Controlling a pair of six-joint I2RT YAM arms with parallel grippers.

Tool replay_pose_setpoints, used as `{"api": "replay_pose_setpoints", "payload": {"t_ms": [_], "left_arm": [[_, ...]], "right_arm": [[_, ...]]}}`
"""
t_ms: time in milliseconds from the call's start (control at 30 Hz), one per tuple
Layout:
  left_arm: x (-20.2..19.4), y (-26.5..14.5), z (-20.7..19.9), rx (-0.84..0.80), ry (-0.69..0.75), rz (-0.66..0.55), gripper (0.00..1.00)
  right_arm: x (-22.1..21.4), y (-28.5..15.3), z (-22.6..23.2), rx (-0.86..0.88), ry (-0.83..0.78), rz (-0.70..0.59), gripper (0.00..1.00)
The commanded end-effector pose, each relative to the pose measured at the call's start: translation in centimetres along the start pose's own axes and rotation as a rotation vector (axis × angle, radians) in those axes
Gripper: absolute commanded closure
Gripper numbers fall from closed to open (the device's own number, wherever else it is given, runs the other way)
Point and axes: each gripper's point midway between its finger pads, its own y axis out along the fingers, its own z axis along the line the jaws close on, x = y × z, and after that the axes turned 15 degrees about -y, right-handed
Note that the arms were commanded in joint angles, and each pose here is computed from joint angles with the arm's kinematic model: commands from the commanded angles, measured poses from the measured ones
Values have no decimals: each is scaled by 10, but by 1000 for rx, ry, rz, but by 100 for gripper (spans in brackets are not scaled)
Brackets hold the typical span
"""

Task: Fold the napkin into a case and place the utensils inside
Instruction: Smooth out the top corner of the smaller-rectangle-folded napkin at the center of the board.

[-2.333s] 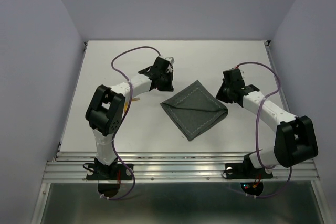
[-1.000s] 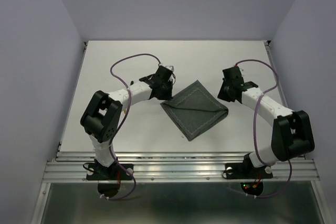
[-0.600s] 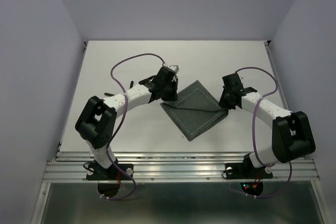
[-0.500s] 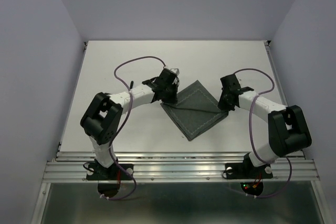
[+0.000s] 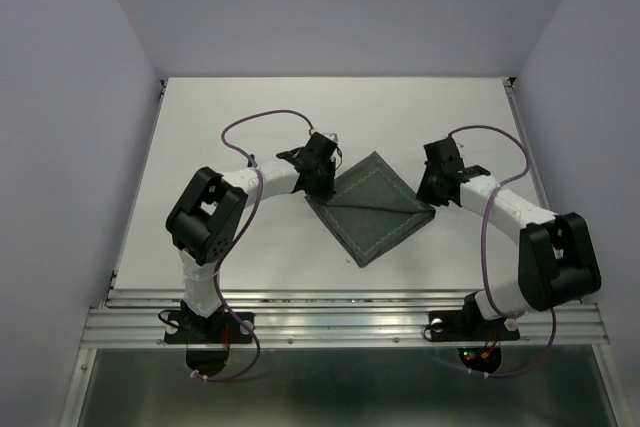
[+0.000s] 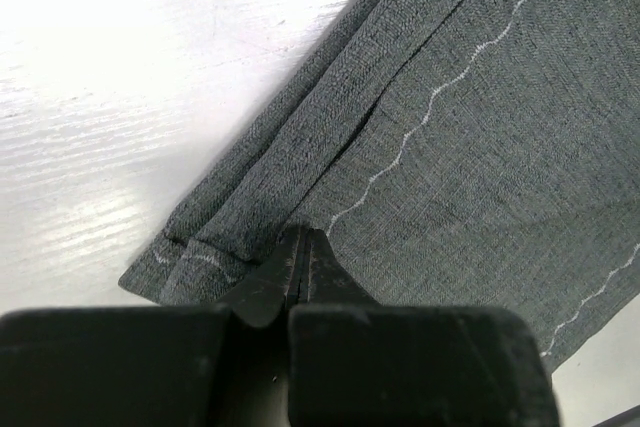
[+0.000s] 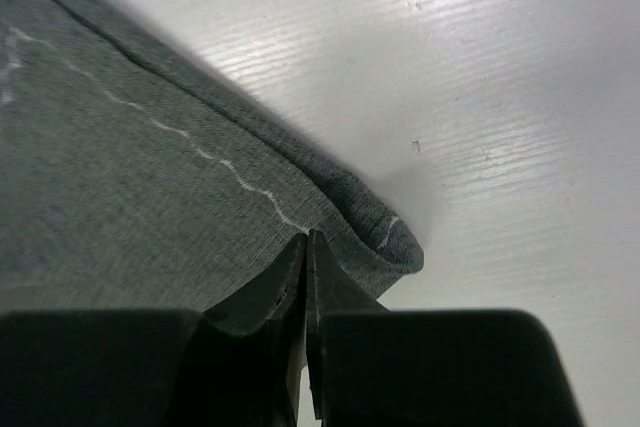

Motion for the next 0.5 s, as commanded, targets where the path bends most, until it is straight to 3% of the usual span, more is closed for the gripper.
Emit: {"api": "replay_pose_setpoints", "payload": {"t_ms": [0,167,467], "left_arm": [[21,-35,-12,-38,2,-90,100],[23,-37,3,31,9,-117,100],[12,-17,18,86,24,-76,100]], "right_arm": [[26,-33,-6,5,31,-117,93],[15,-30,-10,-5,28,-99,92],[-14,14,-6,-20,10,12,93]]}}
